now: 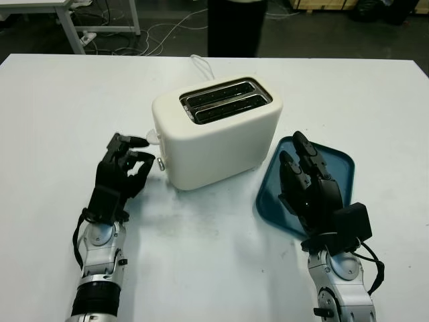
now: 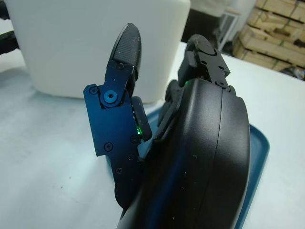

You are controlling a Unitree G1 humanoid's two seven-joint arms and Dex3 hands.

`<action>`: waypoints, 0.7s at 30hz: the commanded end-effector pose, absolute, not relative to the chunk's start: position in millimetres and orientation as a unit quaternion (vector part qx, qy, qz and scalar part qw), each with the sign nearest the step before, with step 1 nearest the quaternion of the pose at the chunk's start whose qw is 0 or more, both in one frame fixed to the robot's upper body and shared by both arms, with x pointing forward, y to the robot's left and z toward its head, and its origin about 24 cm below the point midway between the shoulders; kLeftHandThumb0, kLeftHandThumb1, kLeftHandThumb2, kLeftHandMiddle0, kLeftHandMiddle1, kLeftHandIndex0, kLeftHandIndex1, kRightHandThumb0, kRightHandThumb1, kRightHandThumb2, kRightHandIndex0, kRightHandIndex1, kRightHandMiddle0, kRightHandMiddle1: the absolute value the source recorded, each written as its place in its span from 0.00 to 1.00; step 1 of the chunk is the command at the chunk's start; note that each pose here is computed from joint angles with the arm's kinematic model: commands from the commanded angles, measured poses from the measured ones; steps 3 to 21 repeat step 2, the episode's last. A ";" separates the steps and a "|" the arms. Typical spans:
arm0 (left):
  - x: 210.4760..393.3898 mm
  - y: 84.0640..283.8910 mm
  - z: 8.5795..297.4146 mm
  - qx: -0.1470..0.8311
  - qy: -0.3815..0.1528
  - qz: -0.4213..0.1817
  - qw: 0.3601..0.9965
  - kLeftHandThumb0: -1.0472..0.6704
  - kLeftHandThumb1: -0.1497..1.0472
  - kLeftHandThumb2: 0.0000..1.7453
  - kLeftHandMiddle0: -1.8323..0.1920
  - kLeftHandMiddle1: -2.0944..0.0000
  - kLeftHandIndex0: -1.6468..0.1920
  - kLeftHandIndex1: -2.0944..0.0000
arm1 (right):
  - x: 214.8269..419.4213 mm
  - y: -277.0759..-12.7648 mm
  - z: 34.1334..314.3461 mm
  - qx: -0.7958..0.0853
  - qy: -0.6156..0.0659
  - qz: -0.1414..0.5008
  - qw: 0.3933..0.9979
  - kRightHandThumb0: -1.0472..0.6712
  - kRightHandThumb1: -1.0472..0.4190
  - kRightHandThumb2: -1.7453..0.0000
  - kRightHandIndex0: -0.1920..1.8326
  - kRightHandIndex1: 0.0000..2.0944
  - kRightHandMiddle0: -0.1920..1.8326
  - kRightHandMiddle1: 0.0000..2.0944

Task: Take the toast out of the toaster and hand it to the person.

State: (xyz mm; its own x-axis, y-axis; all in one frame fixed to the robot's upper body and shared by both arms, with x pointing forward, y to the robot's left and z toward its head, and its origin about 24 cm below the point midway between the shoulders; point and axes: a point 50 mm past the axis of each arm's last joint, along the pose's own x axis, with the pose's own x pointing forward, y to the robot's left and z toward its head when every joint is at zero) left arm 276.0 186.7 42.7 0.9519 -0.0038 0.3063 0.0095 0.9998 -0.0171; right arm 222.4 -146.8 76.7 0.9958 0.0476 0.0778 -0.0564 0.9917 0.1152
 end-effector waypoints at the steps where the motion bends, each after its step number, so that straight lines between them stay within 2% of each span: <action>1: 276.4 186.4 41.5 -0.003 -0.167 -0.011 0.986 0.00 0.89 0.13 0.87 0.23 0.83 0.28 | 222.4 -146.2 75.9 0.061 -0.031 0.025 0.997 0.29 0.09 0.66 0.13 0.05 0.14 0.00; 21: 276.9 186.2 40.7 -0.006 -0.169 -0.013 0.985 0.00 0.89 0.14 0.87 0.23 0.84 0.28 | 222.4 -145.7 76.1 0.063 -0.029 0.026 0.997 0.28 0.09 0.66 0.13 0.05 0.14 0.00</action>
